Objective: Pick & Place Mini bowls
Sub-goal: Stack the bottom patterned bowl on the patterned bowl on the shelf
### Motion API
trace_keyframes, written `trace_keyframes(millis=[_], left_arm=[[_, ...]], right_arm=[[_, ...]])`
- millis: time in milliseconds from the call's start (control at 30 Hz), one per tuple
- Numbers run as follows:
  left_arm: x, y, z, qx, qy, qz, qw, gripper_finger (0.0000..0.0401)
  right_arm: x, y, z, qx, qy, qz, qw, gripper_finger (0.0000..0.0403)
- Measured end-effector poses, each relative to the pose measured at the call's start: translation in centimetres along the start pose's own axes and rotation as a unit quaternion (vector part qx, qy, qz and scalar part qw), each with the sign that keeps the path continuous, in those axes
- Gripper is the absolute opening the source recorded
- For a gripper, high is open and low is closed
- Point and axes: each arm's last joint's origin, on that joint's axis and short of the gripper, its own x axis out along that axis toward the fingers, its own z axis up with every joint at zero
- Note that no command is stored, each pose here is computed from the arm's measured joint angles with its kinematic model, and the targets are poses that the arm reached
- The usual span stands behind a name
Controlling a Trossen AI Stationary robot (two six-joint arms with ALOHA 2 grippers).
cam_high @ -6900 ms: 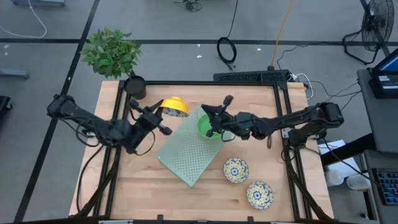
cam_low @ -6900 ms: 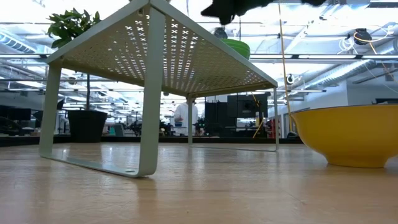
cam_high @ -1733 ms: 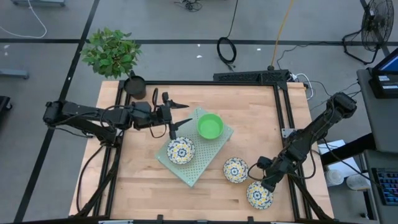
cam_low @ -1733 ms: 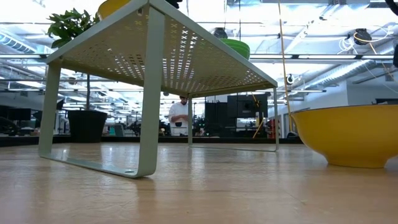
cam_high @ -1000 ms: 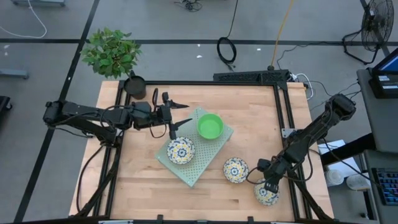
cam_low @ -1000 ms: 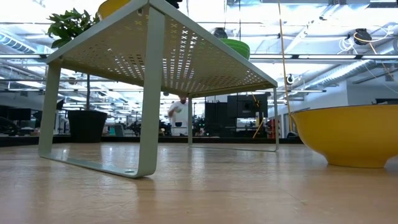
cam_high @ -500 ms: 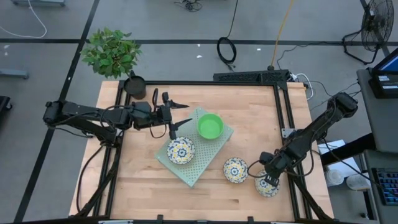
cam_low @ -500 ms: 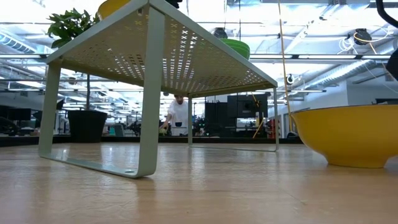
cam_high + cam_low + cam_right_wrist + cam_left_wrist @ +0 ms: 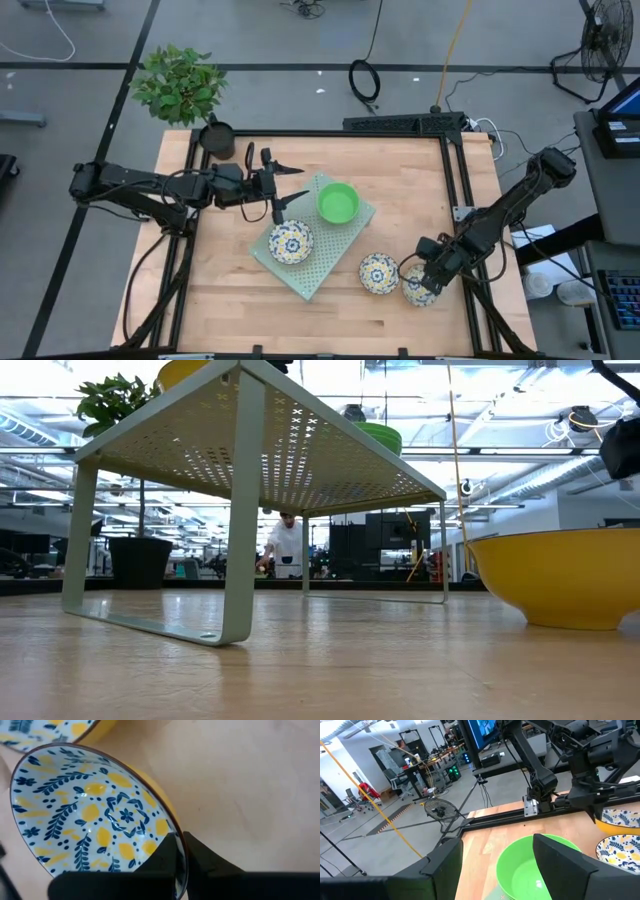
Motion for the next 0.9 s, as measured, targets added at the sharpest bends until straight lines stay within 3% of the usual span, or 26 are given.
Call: trace_keyframes(millis=[300,567,900], left_arm=[[0.0,0.0,0.0,0.000,0.000,0.000,1.000,0.0244],[0.0,0.0,0.0,0.000,0.000,0.000,1.000,0.0244],[0.0,0.0,0.0,-0.001,-0.001,0.000,1.000,0.0244]], right_arm=[[0.0,-1.2,0.6,0.060,-0.029,-0.061,0.996,0.0003],[-0.2,-3.0,1.4,0.112,-0.106,-0.155,0.976,0.0002],[0.7,-5.3,2.2,0.111,-0.254,-0.247,0.929,0.0001]])
